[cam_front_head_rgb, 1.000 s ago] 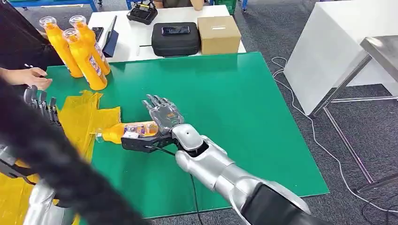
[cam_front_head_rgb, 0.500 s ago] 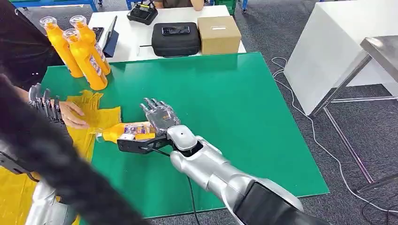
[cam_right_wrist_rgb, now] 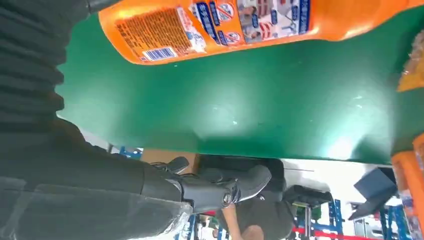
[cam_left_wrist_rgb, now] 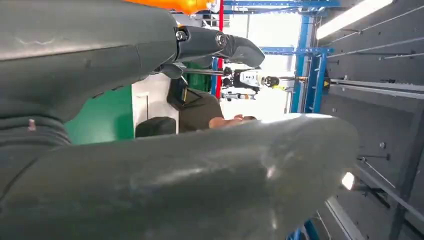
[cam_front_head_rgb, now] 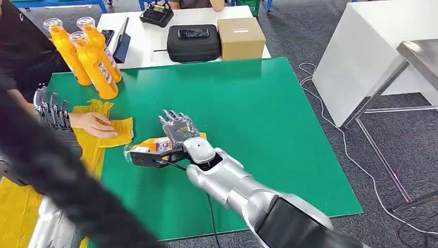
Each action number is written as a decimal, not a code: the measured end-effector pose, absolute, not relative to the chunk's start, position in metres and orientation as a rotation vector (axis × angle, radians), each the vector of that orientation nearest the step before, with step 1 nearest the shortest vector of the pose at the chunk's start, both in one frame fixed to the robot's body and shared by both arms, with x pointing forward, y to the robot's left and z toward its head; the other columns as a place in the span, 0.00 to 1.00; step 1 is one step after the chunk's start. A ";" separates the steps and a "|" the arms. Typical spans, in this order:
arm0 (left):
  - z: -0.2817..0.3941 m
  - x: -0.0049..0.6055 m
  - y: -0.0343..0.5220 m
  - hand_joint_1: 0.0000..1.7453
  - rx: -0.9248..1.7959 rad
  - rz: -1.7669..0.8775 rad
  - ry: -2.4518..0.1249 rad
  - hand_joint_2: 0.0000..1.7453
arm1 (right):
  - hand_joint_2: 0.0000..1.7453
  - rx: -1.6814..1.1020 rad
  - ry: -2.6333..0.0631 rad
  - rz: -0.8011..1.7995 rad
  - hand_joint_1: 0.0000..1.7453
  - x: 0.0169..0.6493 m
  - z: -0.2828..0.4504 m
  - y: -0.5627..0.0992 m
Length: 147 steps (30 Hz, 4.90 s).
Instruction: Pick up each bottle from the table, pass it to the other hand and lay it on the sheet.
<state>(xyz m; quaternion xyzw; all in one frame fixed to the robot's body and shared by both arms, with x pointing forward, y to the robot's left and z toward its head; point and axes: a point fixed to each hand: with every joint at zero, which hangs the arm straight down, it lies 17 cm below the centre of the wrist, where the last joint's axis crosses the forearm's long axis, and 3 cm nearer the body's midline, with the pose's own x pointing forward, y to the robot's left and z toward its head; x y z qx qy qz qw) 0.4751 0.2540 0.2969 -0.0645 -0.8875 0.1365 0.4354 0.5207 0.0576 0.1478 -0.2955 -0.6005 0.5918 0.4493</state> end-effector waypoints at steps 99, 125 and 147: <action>0.300 0.471 0.245 0.00 -0.264 0.381 -2.206 0.00 | 1.00 -0.890 -0.991 1.808 0.00 0.505 0.024 -0.036; 0.310 0.477 0.245 0.00 -0.269 0.379 -2.222 0.00 | 1.00 -0.809 -0.883 1.827 1.00 0.499 0.007 -0.051; 0.312 0.478 0.251 0.00 -0.278 0.391 -2.224 0.00 | 1.00 -0.753 -0.879 1.766 1.00 0.493 -0.009 -0.066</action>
